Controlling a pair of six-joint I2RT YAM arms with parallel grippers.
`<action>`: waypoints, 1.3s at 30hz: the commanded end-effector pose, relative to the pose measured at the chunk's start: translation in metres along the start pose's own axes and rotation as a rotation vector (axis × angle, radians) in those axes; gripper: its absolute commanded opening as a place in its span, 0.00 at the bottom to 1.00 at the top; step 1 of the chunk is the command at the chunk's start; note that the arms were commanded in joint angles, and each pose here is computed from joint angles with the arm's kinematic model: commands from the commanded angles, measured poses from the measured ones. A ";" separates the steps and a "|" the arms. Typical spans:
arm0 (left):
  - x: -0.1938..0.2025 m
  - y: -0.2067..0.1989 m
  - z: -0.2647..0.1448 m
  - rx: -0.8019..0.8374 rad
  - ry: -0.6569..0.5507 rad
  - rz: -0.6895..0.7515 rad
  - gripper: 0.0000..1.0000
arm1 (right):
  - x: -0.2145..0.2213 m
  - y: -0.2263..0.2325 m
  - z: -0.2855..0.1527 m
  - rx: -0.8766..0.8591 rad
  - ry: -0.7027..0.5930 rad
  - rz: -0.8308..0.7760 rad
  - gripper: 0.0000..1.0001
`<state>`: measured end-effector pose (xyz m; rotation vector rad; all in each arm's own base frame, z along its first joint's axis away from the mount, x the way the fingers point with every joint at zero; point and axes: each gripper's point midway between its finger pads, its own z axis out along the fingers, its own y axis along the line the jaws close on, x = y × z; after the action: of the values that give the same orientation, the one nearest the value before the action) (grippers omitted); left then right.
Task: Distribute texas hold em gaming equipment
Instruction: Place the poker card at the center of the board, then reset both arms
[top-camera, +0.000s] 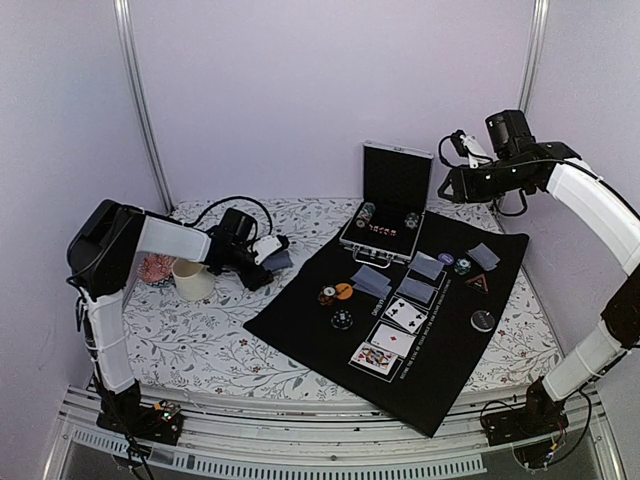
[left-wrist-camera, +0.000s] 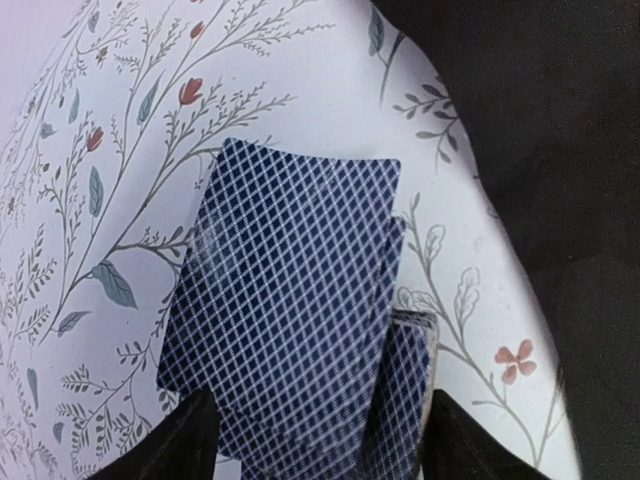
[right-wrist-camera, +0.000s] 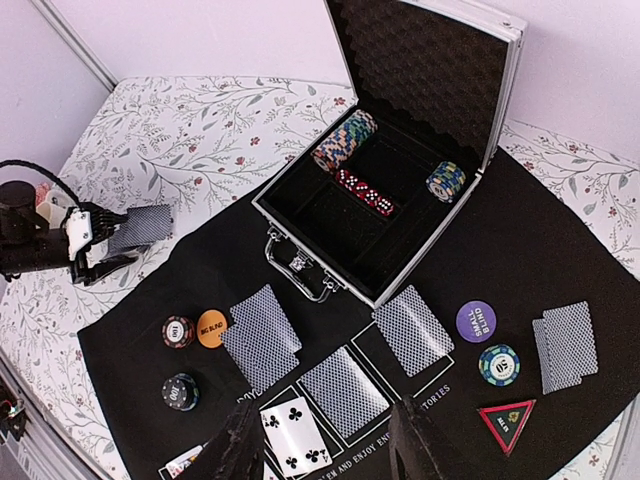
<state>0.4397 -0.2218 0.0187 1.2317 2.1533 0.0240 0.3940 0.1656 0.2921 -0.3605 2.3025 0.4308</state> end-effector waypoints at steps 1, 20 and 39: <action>0.051 -0.042 0.005 0.184 0.152 0.004 0.74 | -0.013 0.005 -0.020 0.009 -0.050 -0.011 0.45; -0.099 0.043 -0.160 -0.119 -0.431 -0.121 0.98 | -0.021 -0.063 -0.087 0.032 -0.521 -0.033 0.99; 0.135 0.145 -0.248 -1.119 -0.470 -0.822 0.98 | 0.131 -0.149 -0.032 0.371 -0.857 -0.111 0.99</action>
<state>0.3761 0.0065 0.1875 -0.0973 1.7398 0.3521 0.3377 0.0085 0.1368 -0.0671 1.7296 0.1236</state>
